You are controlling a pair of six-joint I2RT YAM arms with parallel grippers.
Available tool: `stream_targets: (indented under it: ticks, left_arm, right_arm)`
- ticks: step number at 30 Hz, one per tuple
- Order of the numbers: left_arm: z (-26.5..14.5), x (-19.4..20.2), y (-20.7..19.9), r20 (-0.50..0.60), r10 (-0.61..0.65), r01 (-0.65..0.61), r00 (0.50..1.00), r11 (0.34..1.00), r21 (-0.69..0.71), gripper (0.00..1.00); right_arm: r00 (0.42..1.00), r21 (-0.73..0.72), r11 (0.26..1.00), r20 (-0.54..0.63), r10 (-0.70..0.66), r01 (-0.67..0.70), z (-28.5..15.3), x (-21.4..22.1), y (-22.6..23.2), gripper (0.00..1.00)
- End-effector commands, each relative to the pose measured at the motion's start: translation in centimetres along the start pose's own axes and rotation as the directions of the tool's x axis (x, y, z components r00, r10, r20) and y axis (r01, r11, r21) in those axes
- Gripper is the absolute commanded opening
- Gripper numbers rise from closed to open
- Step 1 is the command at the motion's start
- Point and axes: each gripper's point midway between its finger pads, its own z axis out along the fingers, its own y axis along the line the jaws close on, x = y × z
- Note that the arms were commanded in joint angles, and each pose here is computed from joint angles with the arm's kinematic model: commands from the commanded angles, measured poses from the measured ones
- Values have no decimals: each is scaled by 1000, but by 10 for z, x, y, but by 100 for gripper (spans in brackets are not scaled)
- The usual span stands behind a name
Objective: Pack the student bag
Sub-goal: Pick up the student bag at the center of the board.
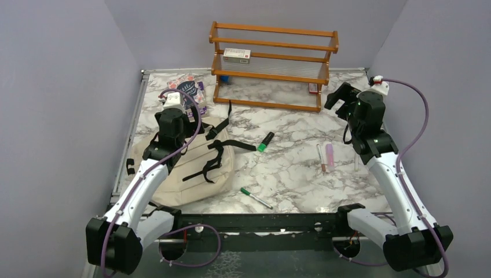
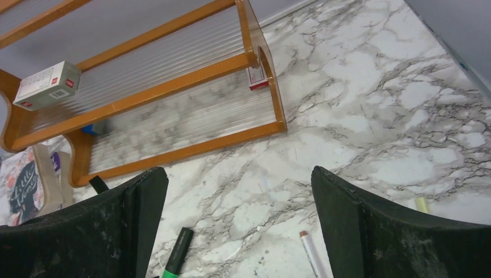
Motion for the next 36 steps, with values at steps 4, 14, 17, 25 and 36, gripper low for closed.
stream_targets:
  ticks: [4, 14, 17, 25, 36]
  left_arm:
    - [2, -8, 1, -29, -16, 16, 999, 1000, -19, 99]
    - [-3, -3, 13, -100, -61, 50, 993, 992, -115, 99]
    - [-11, -12, 12, -76, -34, 27, 997, 996, -89, 99]
    - [-44, -40, 59, 90, -134, 149, 987, 969, -198, 99]
    - [-63, -52, 94, 177, -177, 228, 968, 917, -329, 99]
  right_arm:
    - [998, -24, 999, -50, 45, -46, -5, 0, 7, 100]
    - [989, -205, 978, -139, -53, 23, 3, 18, 38, 100]
    - [962, -437, 896, -204, -182, 77, -3, 41, 71, 100]
    - [879, -688, 723, -308, -364, 58, -12, 100, 127, 100]
    - [726, -928, 332, -109, -679, 170, -106, 216, 261, 100]
